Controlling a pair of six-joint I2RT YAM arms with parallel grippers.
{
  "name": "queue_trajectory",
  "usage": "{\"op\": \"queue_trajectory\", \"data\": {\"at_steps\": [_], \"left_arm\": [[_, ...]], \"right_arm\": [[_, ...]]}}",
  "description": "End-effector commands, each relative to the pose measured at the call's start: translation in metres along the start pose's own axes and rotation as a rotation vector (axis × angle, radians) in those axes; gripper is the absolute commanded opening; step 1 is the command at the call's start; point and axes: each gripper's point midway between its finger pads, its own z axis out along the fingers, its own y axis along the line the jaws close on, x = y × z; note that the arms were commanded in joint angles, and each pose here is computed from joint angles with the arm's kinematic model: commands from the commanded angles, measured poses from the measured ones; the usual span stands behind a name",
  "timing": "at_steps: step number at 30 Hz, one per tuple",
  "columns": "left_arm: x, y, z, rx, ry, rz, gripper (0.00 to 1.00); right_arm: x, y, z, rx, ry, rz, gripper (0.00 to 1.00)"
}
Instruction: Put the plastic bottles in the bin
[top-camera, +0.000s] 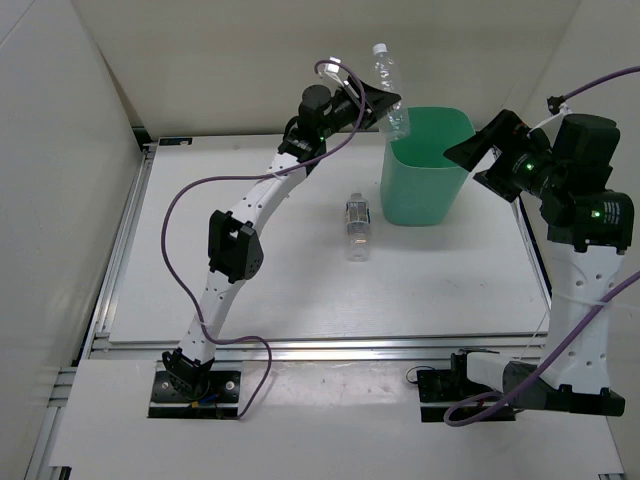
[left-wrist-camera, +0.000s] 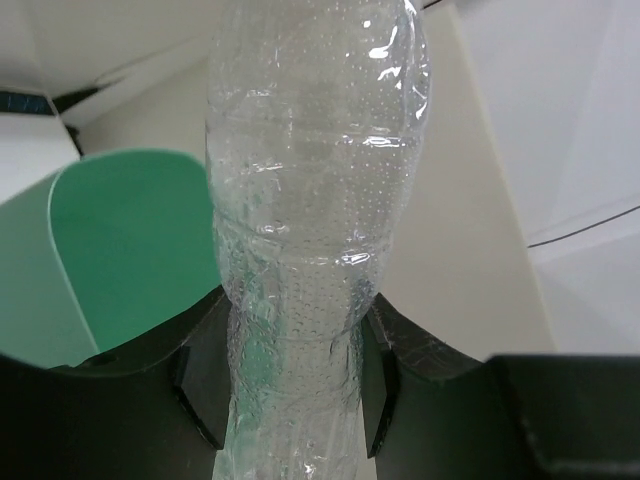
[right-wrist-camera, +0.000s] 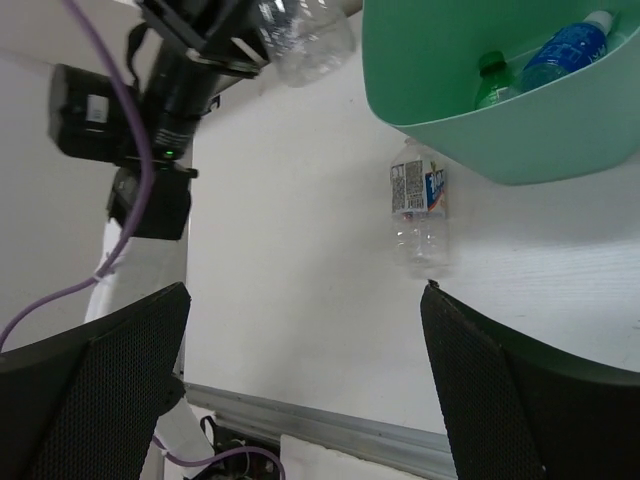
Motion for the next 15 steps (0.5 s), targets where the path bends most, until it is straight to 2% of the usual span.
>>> {"op": "queue_trajectory", "data": {"at_steps": [1, 6, 10, 14, 15], "left_arm": [[0.004, -0.078, -0.006, 0.145, -0.029, 0.079, 0.47], [0.018, -0.073, 0.0, 0.132, -0.014, 0.066, 0.47], [0.044, -0.073, 0.006, 0.13, 0.026, 0.063, 0.47], [0.055, -0.058, 0.011, 0.095, 0.042, 0.047, 0.52], [0.056, -0.055, 0.011, 0.083, 0.046, 0.052, 0.57]], "right_arm": [[0.002, 0.001, -0.015, -0.002, -0.028, -0.016, 1.0], [0.016, 0.0, -0.035, 0.01, -0.03, -0.015, 1.0], [0.022, -0.003, -0.048, 0.027, -0.045, -0.025, 1.0], [0.027, -0.001, -0.059, 0.03, -0.059, -0.029, 1.0], [0.027, -0.001, -0.059, 0.03, -0.059, -0.029, 1.0]]}}
